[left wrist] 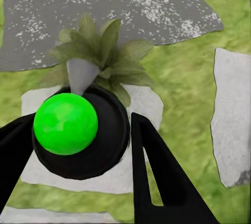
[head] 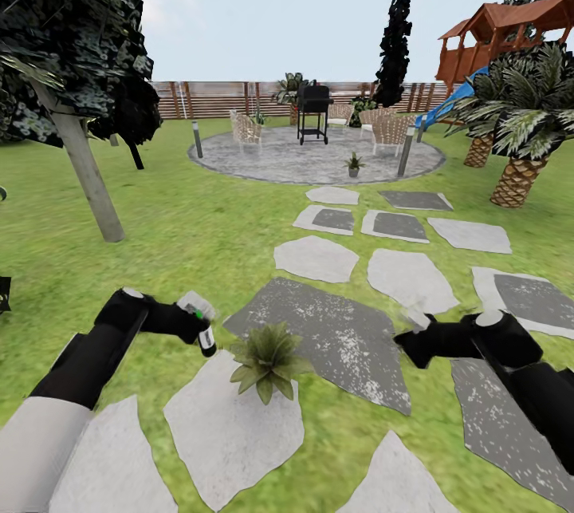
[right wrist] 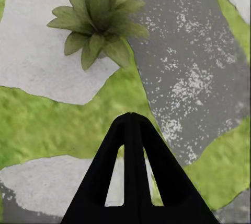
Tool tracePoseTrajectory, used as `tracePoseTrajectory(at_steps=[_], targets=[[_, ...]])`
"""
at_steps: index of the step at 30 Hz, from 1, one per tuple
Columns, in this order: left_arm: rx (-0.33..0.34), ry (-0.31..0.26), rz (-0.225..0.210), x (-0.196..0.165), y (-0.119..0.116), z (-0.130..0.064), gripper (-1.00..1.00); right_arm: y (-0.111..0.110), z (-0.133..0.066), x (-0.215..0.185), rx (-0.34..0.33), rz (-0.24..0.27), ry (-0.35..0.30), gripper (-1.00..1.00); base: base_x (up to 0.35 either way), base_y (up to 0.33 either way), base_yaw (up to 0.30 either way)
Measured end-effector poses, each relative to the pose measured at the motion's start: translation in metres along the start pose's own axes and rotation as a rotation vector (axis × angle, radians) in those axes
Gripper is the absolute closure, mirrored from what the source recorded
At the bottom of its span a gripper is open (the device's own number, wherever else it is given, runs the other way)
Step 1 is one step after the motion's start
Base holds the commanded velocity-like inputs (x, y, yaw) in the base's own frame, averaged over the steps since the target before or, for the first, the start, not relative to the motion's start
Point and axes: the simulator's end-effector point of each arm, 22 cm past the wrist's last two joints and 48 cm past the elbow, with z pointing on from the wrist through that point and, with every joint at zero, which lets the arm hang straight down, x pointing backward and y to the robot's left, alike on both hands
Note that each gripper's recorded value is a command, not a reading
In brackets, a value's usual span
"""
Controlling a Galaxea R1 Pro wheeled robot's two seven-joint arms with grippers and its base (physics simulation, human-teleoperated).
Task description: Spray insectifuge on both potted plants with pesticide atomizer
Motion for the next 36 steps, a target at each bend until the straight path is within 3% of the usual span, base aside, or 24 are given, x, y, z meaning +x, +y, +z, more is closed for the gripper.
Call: tracePoseTrajectory(at_steps=[3,4,6,7,9,10,11,14,18,23,24,27,31,36], targets=[[-0.033,-0.006,-0.152,0.011,0.027,-0.016,1.00,-0.031,-0.003,0.031,0.145,0.109,0.009,1.00,0.000,0.000,0.000],[-0.040,-0.010,-0.186,0.014,0.033,-0.020,1.00,-0.037,-0.003,0.036,0.176,0.135,0.006,-1.00,0.000,0.000,0.000],[-0.054,-0.020,-0.249,0.021,0.044,-0.027,1.00,-0.049,-0.005,0.044,0.241,0.187,-0.002,-1.00,0.000,0.000,0.000],[-0.067,-0.030,-0.303,0.028,0.054,-0.033,1.00,-0.059,-0.007,0.050,0.302,0.233,-0.009,-1.00,0.000,0.000,0.000],[-0.070,-0.036,-0.352,0.037,0.059,-0.036,1.00,-0.069,-0.010,0.057,0.354,0.283,-0.014,-1.00,0.000,0.000,0.000],[-0.079,-0.025,-0.401,0.055,0.064,-0.038,1.00,-0.083,-0.020,0.078,0.422,0.377,-0.010,-1.00,0.000,0.000,0.000],[-0.076,-0.020,-0.420,0.061,0.063,-0.037,1.00,-0.090,-0.025,0.087,0.448,0.424,-0.013,-1.00,0.000,0.000,0.000],[-0.092,0.009,-0.433,0.073,0.065,-0.036,1.00,-0.100,-0.035,0.099,0.484,0.491,-0.023,-1.00,0.000,0.000,0.000],[-0.125,0.129,-0.454,0.111,0.067,-0.023,1.00,-0.132,-0.071,0.137,0.591,0.650,-0.040,-1.00,0.000,0.000,0.000],[-0.092,0.237,-0.498,0.144,0.057,-0.002,1.00,-0.137,-0.082,0.156,0.612,0.729,-0.021,-1.00,0.000,0.000,0.000],[-0.068,0.283,-0.506,0.151,0.051,0.008,1.00,-0.135,-0.084,0.163,0.610,0.763,0.004,-1.00,0.000,0.000,0.000],[-0.024,0.372,-0.505,0.160,0.040,0.023,1.00,-0.133,-0.087,0.171,0.606,0.800,0.028,-1.00,0.000,0.000,0.000],[-0.004,0.424,-0.496,0.155,0.039,0.028,1.00,-0.130,-0.085,0.168,0.596,0.795,0.025,-1.00,0.000,0.000,0.000],[-0.005,0.435,-0.482,0.146,0.043,0.027,1.00,-0.127,-0.079,0.162,0.580,0.778,0.025,-1.00,0.052,0.031,-0.005]])
